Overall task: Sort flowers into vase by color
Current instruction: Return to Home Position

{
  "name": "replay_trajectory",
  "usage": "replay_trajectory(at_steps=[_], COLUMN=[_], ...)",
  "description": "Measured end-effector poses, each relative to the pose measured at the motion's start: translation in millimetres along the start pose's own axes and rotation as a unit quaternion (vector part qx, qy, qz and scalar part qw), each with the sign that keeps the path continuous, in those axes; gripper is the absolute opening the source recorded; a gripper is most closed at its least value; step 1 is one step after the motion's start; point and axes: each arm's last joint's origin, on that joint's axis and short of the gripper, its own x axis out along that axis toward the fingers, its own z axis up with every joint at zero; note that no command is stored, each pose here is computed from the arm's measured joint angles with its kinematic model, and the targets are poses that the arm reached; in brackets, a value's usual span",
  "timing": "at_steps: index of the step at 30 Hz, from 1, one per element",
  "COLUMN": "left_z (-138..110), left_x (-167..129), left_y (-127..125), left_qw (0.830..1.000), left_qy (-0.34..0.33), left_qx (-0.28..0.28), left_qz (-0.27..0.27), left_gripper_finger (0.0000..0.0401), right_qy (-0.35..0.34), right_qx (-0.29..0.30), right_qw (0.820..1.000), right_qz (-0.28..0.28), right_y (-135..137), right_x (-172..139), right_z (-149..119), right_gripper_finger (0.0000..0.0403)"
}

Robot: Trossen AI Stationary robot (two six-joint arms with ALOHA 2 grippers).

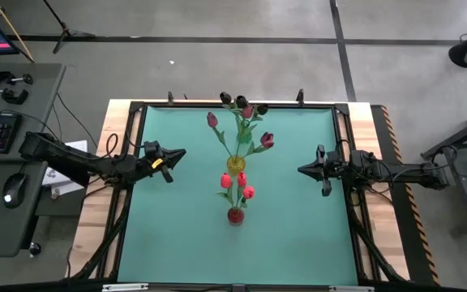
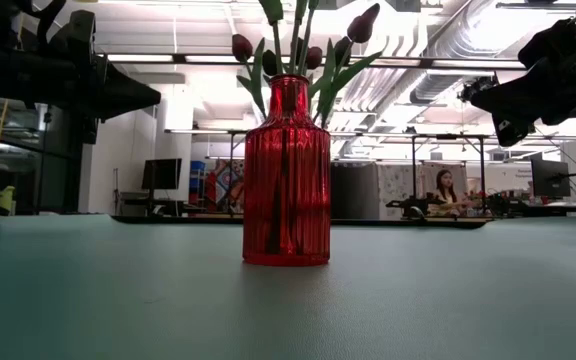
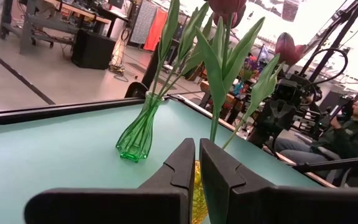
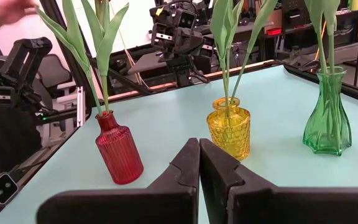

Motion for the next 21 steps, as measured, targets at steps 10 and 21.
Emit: replay_trajectory(at_steps=[10,21], left_z=[7,34], left_x=[-7,-24], left_y=[5,22], left_qw=[1.000,0.993], left_qy=[-0.006,-0.104], left_qx=[-0.005,-0.058], left_qz=[-0.002,0.014], left_gripper_finger=[0.0013,0.0013], right_qy=[0.000,0.002], right_qx=[0.000,0.000], right_qw=[1.000,1.000], right_qz=[0.000,0.000], right_y=[0,0], right_x=[0,0], right_z=[0,0], right_gripper_finger=[0.0000,0.0000])
